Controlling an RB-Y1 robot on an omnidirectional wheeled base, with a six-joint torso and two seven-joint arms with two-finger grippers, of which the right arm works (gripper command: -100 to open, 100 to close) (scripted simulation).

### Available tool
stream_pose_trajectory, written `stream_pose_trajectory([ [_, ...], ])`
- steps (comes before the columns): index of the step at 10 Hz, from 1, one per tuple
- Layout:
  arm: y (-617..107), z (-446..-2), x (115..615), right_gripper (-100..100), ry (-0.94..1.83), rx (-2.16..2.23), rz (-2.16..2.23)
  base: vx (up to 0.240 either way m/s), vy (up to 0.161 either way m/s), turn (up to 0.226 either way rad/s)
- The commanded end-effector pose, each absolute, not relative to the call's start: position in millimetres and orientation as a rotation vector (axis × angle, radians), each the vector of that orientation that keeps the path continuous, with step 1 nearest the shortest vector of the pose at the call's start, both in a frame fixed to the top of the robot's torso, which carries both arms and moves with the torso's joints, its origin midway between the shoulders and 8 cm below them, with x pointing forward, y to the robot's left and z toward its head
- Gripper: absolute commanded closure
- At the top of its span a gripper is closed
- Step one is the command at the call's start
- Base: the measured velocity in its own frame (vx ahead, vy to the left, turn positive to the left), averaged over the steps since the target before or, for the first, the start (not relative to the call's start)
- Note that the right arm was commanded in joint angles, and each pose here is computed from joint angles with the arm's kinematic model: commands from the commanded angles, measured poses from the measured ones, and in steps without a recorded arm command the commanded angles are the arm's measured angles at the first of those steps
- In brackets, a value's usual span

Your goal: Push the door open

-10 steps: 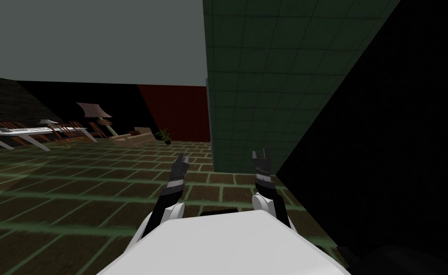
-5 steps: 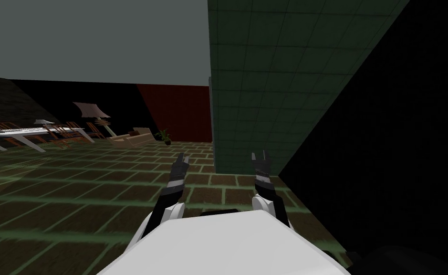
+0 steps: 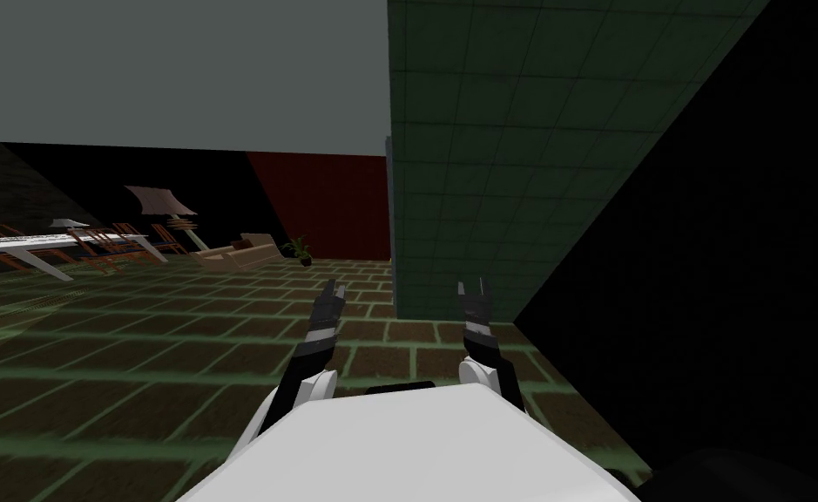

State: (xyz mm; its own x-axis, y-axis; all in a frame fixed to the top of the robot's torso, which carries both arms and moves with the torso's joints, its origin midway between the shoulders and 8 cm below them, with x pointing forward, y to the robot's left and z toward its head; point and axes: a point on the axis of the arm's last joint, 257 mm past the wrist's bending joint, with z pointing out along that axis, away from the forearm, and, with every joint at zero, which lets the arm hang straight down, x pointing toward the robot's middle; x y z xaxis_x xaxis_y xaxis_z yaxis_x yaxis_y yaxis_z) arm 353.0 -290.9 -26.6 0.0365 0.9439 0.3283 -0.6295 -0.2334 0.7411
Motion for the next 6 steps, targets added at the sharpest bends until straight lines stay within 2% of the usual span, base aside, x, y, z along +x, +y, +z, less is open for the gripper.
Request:
stream_pose_trajectory([
  [1,-293.2,-32.1,353.4,-100,0.432,0.99,1.567,0.08,0.103,-0.018],
  [6,-299.6,-56.7,356.9,-100,0.393,1.093,1.609,0.074,0.103,-0.012],
])
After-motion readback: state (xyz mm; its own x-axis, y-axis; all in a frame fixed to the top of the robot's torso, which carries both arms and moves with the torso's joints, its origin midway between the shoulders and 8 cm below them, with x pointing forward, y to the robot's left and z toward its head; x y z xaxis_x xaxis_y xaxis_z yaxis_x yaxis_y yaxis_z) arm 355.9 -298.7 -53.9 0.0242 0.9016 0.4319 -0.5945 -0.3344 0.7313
